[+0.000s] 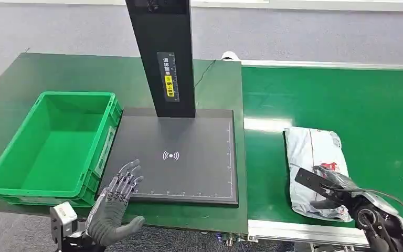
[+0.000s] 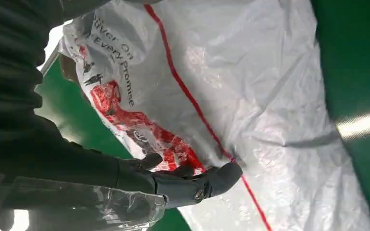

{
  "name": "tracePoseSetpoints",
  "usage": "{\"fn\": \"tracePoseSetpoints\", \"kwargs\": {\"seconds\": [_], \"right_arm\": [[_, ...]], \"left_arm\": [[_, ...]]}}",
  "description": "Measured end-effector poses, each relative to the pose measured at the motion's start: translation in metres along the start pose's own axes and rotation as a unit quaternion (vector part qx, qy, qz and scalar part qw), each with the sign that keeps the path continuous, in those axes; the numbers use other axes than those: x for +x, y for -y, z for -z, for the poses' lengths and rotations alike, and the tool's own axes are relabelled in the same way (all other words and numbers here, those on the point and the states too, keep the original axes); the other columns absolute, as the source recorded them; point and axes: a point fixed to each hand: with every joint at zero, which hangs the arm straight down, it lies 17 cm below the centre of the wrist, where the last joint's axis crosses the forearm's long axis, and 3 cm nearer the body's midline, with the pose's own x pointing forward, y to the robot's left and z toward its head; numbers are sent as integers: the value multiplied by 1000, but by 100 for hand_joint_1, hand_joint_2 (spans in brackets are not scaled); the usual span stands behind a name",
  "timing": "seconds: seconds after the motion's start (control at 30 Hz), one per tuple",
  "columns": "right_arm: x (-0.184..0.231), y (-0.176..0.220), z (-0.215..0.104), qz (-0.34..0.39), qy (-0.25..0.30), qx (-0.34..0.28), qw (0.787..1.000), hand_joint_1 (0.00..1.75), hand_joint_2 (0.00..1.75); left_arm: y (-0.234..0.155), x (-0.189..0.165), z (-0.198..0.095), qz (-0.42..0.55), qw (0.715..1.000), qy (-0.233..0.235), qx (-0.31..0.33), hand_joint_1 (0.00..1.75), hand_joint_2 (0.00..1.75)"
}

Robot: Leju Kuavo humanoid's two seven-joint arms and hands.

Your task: Moved the parcel from conveyor to table for the left to box.

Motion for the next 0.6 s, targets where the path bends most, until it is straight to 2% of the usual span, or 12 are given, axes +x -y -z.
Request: {"fn": "tracePoseSetpoints", "kwargs": {"seconds": [0.27, 0.6], "right_arm": [[6, -12, 1, -22, 5, 21, 1000, 0, 175], [1, -26, 2, -88, -8, 51, 995, 0, 175]], "left_arm": [[-1, 1, 0, 3, 1000, 1, -1, 0, 175], [-4, 0, 3, 5, 1000, -2, -1, 0, 175]]}}
